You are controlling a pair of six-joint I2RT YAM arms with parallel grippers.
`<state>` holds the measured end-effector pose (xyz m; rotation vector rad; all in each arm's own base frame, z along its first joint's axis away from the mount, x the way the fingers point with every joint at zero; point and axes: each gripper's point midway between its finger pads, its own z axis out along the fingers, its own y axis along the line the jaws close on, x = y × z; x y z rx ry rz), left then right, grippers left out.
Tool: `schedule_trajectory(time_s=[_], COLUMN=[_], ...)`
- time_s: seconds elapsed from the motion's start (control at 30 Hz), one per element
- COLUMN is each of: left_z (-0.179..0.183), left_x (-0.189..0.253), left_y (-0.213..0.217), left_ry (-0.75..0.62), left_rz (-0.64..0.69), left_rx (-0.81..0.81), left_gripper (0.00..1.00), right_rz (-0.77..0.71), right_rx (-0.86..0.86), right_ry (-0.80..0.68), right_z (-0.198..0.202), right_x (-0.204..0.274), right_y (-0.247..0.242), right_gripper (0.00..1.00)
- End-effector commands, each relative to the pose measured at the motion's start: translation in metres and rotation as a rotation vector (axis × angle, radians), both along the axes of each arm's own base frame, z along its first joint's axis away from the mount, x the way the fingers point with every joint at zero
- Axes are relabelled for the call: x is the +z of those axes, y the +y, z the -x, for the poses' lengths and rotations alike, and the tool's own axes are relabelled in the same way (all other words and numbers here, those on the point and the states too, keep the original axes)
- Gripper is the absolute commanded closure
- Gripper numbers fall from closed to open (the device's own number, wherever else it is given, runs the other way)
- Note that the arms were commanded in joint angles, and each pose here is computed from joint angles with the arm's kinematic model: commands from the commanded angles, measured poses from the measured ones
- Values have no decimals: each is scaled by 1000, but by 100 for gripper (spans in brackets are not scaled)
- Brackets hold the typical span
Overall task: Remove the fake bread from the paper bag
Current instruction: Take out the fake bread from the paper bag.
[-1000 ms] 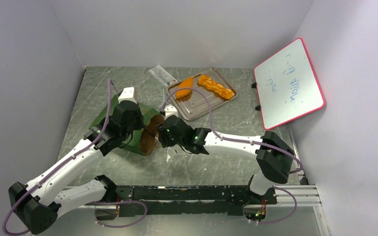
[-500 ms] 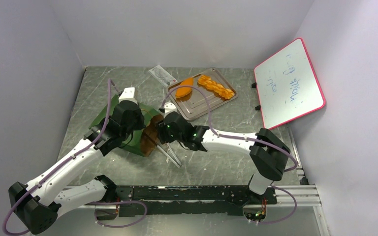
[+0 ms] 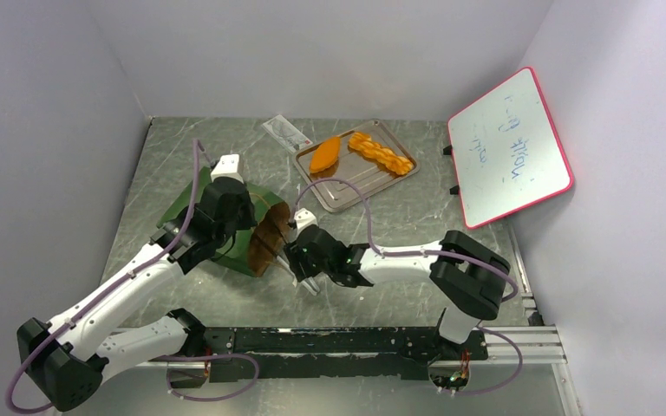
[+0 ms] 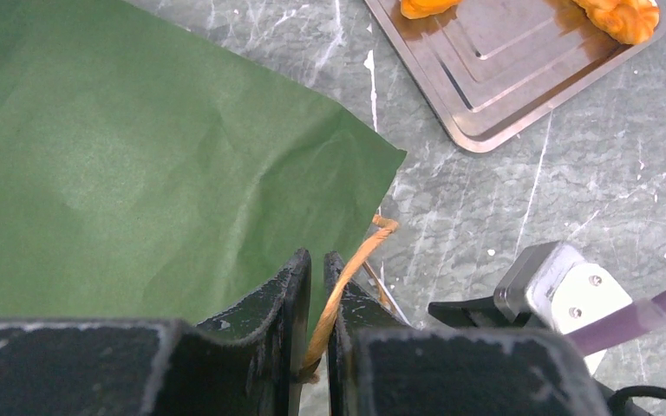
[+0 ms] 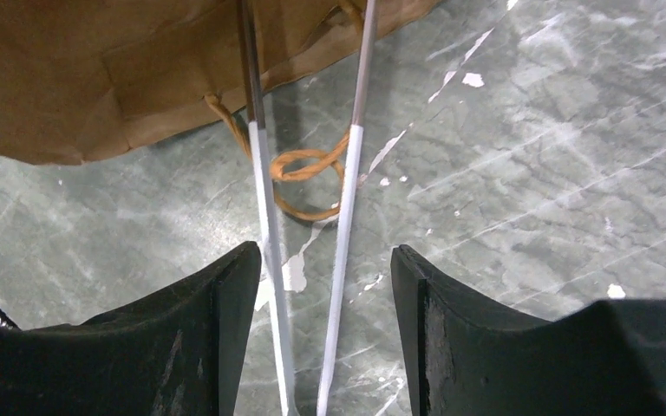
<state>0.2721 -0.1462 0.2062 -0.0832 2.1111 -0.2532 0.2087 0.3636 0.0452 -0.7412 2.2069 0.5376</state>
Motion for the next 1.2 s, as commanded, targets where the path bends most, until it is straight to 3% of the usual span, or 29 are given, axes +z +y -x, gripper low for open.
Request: schedule_trajectory(time_s=[0.0, 0.43, 0.83, 1.17], left_z=[-1, -1, 0, -3], left_x=[-1, -4, -11, -14], left_y=[-7, -8, -7, 4], left_ry=[-2, 7, 17, 24], left_rz=[18, 20, 11, -4], left_rx=[-19, -22, -14, 65], left_gripper=[93, 93, 93, 93], right_rz=[-24, 64, 41, -24], right_rx=[15, 8, 5, -38], right_ry=[-50, -73, -75, -20], right_z=[1, -8, -9, 6], right_x=[3, -33, -26, 23], right_y=[8, 12, 17, 6], right_gripper=[42, 43, 75, 76])
